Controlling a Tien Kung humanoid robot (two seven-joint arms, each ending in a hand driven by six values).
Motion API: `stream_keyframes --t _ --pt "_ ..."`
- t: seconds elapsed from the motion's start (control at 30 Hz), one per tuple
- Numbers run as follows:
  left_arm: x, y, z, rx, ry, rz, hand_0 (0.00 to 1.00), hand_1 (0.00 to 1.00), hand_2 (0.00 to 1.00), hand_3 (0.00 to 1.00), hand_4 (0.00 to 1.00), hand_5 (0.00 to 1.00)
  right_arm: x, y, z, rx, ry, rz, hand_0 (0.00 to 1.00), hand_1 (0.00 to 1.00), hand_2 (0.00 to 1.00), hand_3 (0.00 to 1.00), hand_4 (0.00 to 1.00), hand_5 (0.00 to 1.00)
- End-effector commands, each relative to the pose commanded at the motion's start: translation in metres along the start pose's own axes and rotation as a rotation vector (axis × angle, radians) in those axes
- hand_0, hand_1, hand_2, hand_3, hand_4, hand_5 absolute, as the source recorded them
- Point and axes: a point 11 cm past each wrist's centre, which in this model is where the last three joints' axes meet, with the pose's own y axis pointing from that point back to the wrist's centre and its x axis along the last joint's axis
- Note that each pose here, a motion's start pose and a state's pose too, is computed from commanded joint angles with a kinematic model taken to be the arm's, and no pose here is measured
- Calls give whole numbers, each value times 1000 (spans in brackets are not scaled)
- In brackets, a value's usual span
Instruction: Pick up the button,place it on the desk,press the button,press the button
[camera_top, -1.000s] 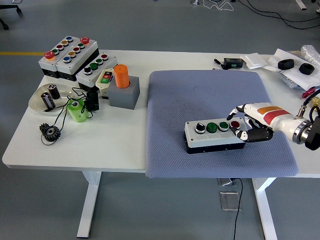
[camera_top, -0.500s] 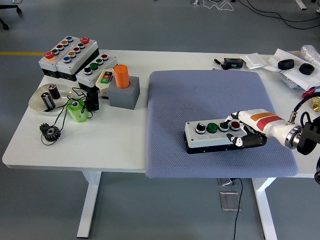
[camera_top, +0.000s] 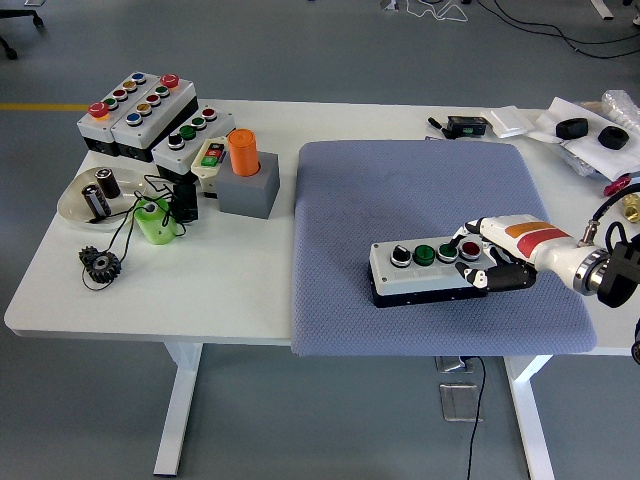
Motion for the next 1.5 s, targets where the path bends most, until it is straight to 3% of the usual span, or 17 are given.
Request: stream_keyframes --t 0.2,0.23,0.4,0.43,0.6,0.63,0.77,0.87,1.5 --pt "1 0 -2 2 -6 1 647 697 690 498 315 998 32 8 8 11 -180 179 38 2 103 739 558 467" --pt "1 0 -2 2 -7 1 647 697 690 498 314 998 37 9 12 7 -230 203 270 144 308 864 570 506" --pt "1 0 -2 0 -7 1 647 697 690 498 314 998 45 16 31 -2 -453 270 270 144 308 864 570 506" --pt "1 0 -2 0 -6 1 646 697 690 498 313 998 47 17 33 3 -494 284 576 517 584 898 576 522" --pt "1 0 0 -3 -5 1 646 697 690 498 313 998 61 25 42 77 -710 393 576 517 584 898 576 522" --pt "1 0 0 -3 -5 0 645 697 690 497 313 998 63 26 42 87 -747 405 715 665 730 879 576 492" --pt "1 0 1 -4 -3 0 645 697 690 497 313 998 76 34 51 148 -900 515 715 665 730 879 576 492" --pt "1 0 1 -4 -3 0 646 697 690 498 315 998 78 38 61 143 -1021 557 732 689 762 828 574 493" --pt "0 0 2 -6 -3 -1 646 697 690 501 315 998 55 41 90 84 -1826 635 740 702 770 790 545 559"
